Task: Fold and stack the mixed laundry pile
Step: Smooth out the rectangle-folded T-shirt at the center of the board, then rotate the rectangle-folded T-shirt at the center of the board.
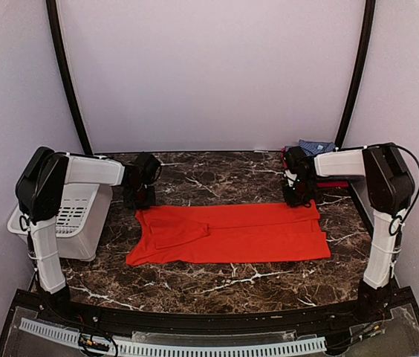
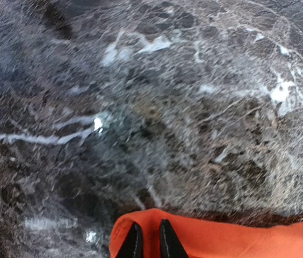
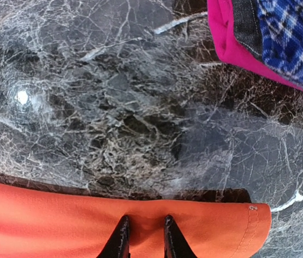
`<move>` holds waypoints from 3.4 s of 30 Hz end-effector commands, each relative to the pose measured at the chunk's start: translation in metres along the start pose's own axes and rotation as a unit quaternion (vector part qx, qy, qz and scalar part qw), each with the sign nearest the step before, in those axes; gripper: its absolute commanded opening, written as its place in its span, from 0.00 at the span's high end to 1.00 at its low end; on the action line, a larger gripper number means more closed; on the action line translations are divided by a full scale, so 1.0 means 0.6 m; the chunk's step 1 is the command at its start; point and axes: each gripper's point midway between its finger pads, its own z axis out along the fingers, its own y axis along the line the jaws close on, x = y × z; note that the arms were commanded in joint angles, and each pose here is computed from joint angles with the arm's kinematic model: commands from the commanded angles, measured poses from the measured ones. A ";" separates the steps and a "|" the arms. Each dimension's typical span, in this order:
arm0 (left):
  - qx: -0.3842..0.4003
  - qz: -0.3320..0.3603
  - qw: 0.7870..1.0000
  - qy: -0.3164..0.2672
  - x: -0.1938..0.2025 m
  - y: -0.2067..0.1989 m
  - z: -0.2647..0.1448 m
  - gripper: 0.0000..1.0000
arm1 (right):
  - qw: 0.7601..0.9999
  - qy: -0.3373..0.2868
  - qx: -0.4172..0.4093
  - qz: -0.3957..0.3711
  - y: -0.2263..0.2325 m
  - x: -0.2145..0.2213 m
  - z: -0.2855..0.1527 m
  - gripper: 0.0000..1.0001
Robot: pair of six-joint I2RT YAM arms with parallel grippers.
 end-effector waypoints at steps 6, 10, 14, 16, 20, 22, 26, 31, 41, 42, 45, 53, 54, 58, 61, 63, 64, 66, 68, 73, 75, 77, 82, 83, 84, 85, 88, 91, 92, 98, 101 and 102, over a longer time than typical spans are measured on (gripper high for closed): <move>0.011 0.045 0.998 -0.051 -0.096 -0.027 -0.070 0.77 | 0.997 0.068 0.022 -0.002 -0.022 0.071 -0.009 0.79; 0.046 0.070 0.995 -0.062 -0.067 -0.038 -0.137 0.58 | 0.999 0.037 0.011 0.009 -0.021 0.048 -0.041 0.76; 0.120 0.057 0.990 -0.045 -0.008 -0.030 -0.184 0.47 | 0.999 -0.016 -0.039 0.007 0.004 0.010 -0.097 0.73; 0.148 0.063 0.987 -0.026 0.030 -0.025 -0.187 0.47 | 0.997 -0.041 -0.068 0.000 0.022 -0.002 -0.126 0.71; 0.158 0.087 0.983 0.043 0.103 -0.009 -0.178 0.53 | 0.984 -0.087 -0.155 -0.029 0.087 -0.018 -0.185 0.69; 0.164 0.099 0.978 0.078 0.136 -0.003 -0.173 0.54 | 0.968 -0.110 -0.216 -0.058 0.144 -0.022 -0.217 0.69; 0.174 0.110 0.970 0.130 0.189 0.004 -0.160 0.58 | 0.936 -0.146 -0.294 -0.127 0.256 -0.015 -0.264 0.69; 0.175 0.114 0.964 0.167 0.224 0.004 -0.137 0.59 | 0.903 -0.155 -0.362 -0.173 0.349 0.004 -0.284 0.69; 0.166 0.103 0.964 0.178 0.236 0.000 -0.106 0.76 | 0.826 -0.230 -0.399 -0.323 0.566 0.053 -0.294 0.70; 0.165 0.102 0.965 0.178 0.235 0.000 -0.105 0.76 | 0.818 -0.244 -0.391 -0.346 0.587 0.056 -0.294 0.71; 0.167 0.096 0.966 0.174 0.232 -0.001 -0.104 0.78 | 0.789 -0.273 -0.376 -0.402 0.651 0.071 -0.299 0.73; 0.193 0.073 0.962 0.179 0.231 -0.008 -0.101 0.80 | 0.751 -0.305 -0.352 -0.469 0.768 0.100 -0.274 0.78; 0.194 0.072 0.962 0.179 0.230 -0.008 -0.102 0.80 | 0.749 -0.306 -0.350 -0.472 0.775 0.101 -0.270 0.78; 0.201 0.065 0.961 0.179 0.227 -0.009 -0.102 0.80 | 0.754 -0.307 -0.339 -0.472 0.786 0.102 -0.248 0.78; 0.203 0.064 0.960 0.180 0.227 -0.010 -0.102 0.80 | 0.758 -0.308 -0.331 -0.471 0.783 0.105 -0.230 0.76; 0.204 0.063 0.960 0.181 0.228 -0.011 -0.101 0.80 | 0.762 -0.304 -0.321 -0.473 0.781 0.106 -0.213 0.76; 0.204 0.063 0.960 0.181 0.229 -0.011 -0.100 0.80 | 0.763 -0.302 -0.317 -0.475 0.782 0.108 -0.206 0.76; 0.205 0.063 0.960 0.182 0.229 -0.011 -0.100 0.80 | 0.767 -0.299 -0.309 -0.477 0.782 0.107 -0.195 0.75; 0.206 0.062 0.960 0.182 0.229 -0.012 -0.100 0.80 | 0.770 -0.296 -0.303 -0.478 0.783 0.107 -0.185 0.74; 0.203 0.062 0.960 0.184 0.231 -0.010 -0.098 0.80 | 0.773 -0.291 -0.290 -0.484 0.782 0.105 -0.176 0.70; 0.203 0.061 0.960 0.185 0.231 -0.010 -0.098 0.80 | 0.773 -0.290 -0.286 -0.486 0.780 0.107 -0.172 0.70; 0.203 0.060 0.960 0.184 0.231 -0.010 -0.097 0.80 | 0.775 -0.288 -0.278 -0.489 0.777 0.107 -0.165 0.75; 0.197 0.060 0.962 0.180 0.227 -0.007 -0.096 0.86 | 0.776 -0.315 -0.249 -0.487 0.769 0.090 -0.186 1.00; 0.196 0.060 0.962 0.179 0.224 -0.006 -0.095 0.88 | 0.774 -0.324 -0.247 -0.484 0.766 0.084 -0.200 1.00; 0.195 0.060 0.963 0.178 0.223 -0.006 -0.094 0.89 | 0.772 -0.335 -0.249 -0.479 0.764 0.078 -0.216 1.00; 0.195 0.059 0.963 0.177 0.220 -0.007 -0.095 0.92 | 0.771 -0.342 -0.251 -0.475 0.761 0.076 -0.229 1.00; 0.192 0.059 0.964 0.173 0.213 -0.007 -0.093 0.95 | 0.764 -0.369 -0.260 -0.461 0.754 0.063 -0.274 1.00; 0.190 0.058 0.966 0.169 0.204 -0.009 -0.092 0.97 | 0.760 -0.391 -0.263 -0.447 0.742 0.052 -0.308 1.00; 0.188 0.058 0.966 0.168 0.203 -0.009 -0.090 0.98 | 0.761 -0.396 -0.262 -0.442 0.738 0.049 -0.313 1.00; 0.182 0.060 0.970 0.150 0.173 -0.010 -0.098 1.00 | 0.763 -0.396 -0.263 -0.438 0.731 0.052 -0.316 1.00; 0.176 0.059 0.972 0.142 0.160 -0.005 -0.105 1.00 | 0.766 -0.390 -0.264 -0.437 0.728 0.056 -0.313 1.00; 0.174 0.057 0.973 0.142 0.157 -0.002 -0.106 1.00 | 0.767 -0.391 -0.263 -0.435 0.725 0.056 -0.315 1.00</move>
